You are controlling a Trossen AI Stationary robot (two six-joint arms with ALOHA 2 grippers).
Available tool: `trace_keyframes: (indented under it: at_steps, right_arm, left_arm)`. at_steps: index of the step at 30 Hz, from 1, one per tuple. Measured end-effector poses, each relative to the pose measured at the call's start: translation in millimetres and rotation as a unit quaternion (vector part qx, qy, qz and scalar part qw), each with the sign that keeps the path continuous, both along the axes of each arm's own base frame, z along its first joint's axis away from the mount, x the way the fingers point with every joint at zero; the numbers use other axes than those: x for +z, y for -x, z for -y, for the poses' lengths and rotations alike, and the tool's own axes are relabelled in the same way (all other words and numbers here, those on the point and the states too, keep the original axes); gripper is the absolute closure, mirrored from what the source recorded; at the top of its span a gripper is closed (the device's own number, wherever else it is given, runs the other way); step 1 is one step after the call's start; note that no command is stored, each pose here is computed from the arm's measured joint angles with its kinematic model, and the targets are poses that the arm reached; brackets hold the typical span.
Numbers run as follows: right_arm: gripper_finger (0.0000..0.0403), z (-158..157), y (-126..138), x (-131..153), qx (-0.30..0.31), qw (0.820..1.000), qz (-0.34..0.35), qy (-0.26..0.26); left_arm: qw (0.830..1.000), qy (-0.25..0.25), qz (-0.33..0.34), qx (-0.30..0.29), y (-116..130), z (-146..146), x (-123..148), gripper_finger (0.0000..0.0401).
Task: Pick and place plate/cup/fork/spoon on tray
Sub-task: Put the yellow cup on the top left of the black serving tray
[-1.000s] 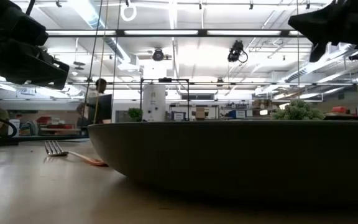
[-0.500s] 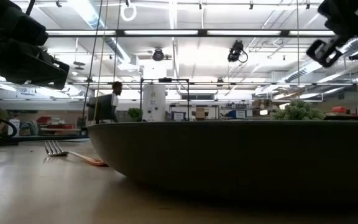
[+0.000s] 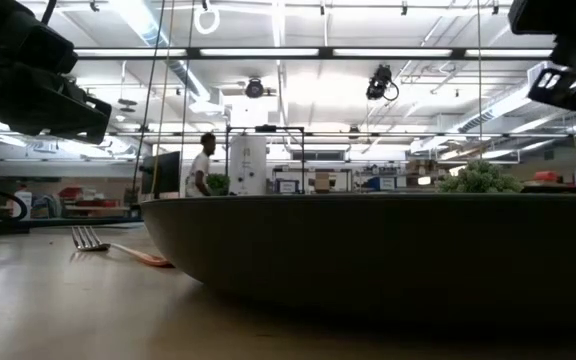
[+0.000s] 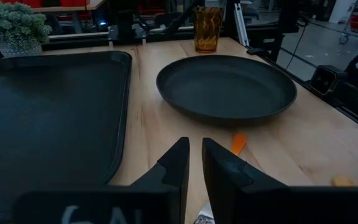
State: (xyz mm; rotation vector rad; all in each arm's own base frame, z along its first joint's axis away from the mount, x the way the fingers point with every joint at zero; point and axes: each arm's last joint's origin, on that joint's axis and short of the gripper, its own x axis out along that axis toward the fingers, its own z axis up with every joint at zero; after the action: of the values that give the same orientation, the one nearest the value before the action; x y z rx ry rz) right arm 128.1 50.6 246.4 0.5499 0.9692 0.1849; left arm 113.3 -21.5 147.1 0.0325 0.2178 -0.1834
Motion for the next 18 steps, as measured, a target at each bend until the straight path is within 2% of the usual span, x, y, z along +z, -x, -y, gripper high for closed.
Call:
trace_keyframes:
  at_steps: [8, 14, 18]
  right_arm:
    - [0.0398, -45.4, -14.4, 9.5, 0.040, 0.997, -0.056, 0.027]
    - [0.0399, -81.2, -17.3, 23.8, 0.045, 0.988, -0.111, 0.094]
    - [0.0399, -101.6, -19.1, 27.9, 0.053, 0.981, -0.149, 0.115]
  left_arm:
    - [1.000, 0.000, 0.000, 0.000, 0.0, 0.0, 0.0, 0.0349]
    - [1.000, 0.000, 0.000, 0.000, 0.0, 0.0, 0.0, 0.0349]
    - [1.000, 0.000, 0.000, 0.000, 0.0, 0.0, 0.0, 0.0349]
